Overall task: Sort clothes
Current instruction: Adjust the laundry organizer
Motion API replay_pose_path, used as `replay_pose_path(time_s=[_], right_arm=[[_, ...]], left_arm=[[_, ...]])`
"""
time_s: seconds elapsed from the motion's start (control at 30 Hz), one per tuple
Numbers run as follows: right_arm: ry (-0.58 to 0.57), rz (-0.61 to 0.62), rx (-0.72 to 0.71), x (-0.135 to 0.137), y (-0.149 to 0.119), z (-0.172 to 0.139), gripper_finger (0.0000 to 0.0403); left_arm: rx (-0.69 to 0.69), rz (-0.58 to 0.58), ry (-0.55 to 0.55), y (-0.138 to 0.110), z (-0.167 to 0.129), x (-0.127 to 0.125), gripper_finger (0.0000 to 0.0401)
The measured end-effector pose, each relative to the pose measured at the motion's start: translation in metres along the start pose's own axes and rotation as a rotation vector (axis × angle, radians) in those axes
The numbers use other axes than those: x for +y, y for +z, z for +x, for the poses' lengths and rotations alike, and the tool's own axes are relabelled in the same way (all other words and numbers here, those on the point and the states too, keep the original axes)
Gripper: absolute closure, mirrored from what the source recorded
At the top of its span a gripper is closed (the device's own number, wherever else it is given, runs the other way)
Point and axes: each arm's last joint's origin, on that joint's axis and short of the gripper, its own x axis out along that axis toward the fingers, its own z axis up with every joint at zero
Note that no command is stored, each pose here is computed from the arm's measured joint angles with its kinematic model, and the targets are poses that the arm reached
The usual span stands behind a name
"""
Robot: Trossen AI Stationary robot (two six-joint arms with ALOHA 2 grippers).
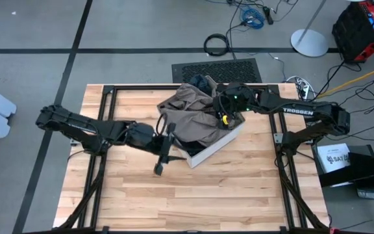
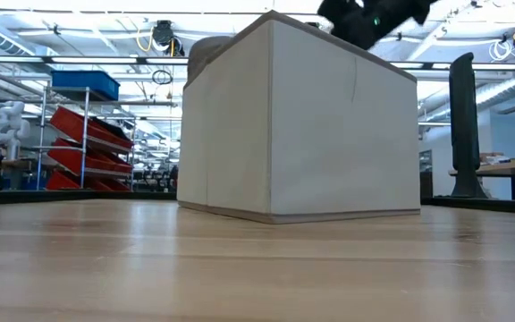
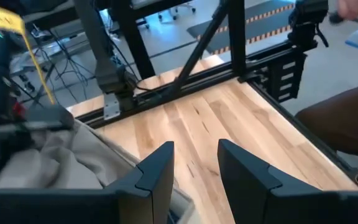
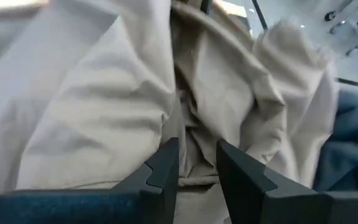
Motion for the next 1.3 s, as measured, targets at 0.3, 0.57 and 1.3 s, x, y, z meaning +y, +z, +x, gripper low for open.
replay_pose_path(time_s=[0.3,0.57,1.3], right_arm=[[-0.120,-0.076,0.044,-0.002,0.057,-0.044,0.0305],[-0.303,0.224,0.059,-0.006,0.083,-0.092,0.0305],[-0.633,0.593,0.756,-0.003,-0.041,-0.070,0.0403]], left_arm=[[0.022,0.079,0.016,0.002,0.003,-0.022,0.0266],[0.123,0.090,-0.029,-0.018,0.034,-0.035,0.0266],[0.455,-0.111,0.007,-0.050,0.035,-0.059,0.0391]])
